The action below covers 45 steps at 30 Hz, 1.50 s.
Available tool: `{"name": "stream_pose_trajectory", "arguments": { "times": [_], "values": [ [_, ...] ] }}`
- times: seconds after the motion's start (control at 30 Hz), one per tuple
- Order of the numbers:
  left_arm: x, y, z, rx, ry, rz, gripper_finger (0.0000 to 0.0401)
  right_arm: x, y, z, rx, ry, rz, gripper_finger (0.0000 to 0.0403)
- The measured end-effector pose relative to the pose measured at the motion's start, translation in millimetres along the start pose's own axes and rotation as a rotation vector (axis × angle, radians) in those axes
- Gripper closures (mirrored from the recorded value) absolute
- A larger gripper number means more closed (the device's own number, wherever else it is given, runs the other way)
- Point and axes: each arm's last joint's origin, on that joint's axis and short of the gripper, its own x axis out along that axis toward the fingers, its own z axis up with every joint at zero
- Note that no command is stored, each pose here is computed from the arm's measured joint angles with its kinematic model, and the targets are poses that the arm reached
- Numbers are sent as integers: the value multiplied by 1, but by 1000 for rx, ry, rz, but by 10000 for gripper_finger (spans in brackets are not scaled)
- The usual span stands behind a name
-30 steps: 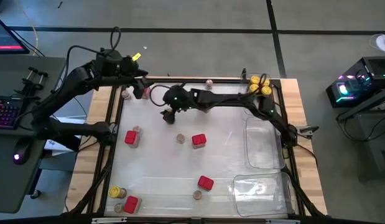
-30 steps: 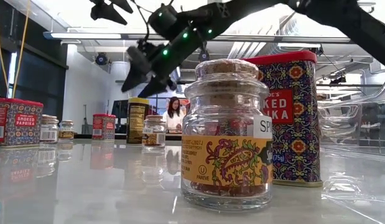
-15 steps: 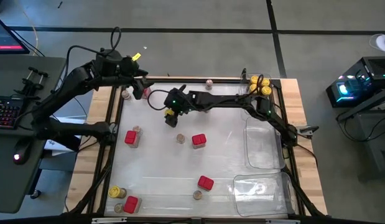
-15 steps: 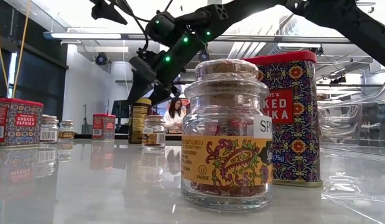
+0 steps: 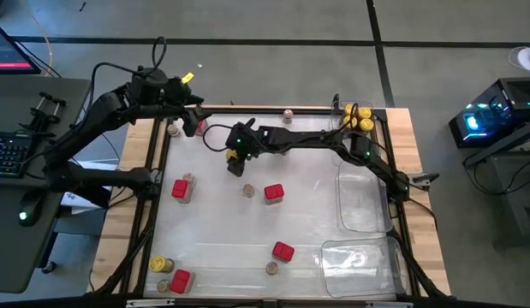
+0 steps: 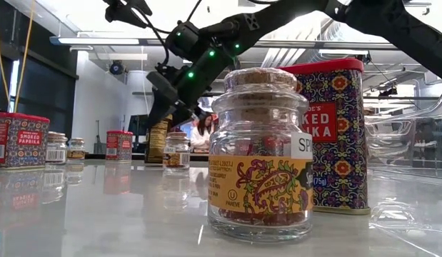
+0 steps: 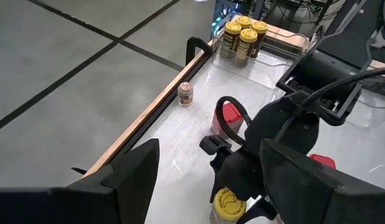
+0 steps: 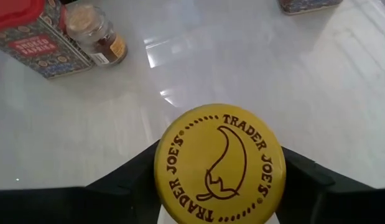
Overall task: Sort spices by type
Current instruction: Put the yellow seasoning bottle into the top transparent bin
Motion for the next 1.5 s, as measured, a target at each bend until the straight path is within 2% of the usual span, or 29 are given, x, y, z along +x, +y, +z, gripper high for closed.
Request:
{"name": "stream_pose_trajectory", "arguments": {
  "times": [0.2,0.33,0.43,0.53,0.77,0.9,0.97,1.1,1.17,1.27,1.37,1.5],
  "values": [
    [0,0,0,0,0,0,136,-10,2,10,-51,13,-9,183],
    [0,0,0,27,0,0,136,-34,0,21,-128,118,-24,183],
    [0,0,0,94,0,0,136,-61,-3,30,-182,171,-37,183],
    [0,0,0,139,0,-2,136,-93,-7,36,-180,205,-47,183],
    [0,0,1,182,-8,-11,136,-155,-22,27,-156,399,-150,183],
    [0,0,1,199,-13,-10,136,-194,-31,15,-124,425,-212,183],
    [0,0,1,191,-13,-10,136,-212,-36,-1,-80,423,-256,183],
    [0,0,1,184,-14,-10,136,-260,-48,-51,76,353,-394,183],
    [0,0,2,185,-24,-9,136,-282,-53,-75,178,247,-471,183],
    [1,0,5,181,-51,-6,136,-308,-62,-99,368,-5,-578,183],
    [0,0,9,156,-88,-4,136,-324,-73,-119,568,-233,-662,183],
    [0,0,12,119,-116,-4,136,-316,-93,-148,766,-310,-731,183]
  ]
}}
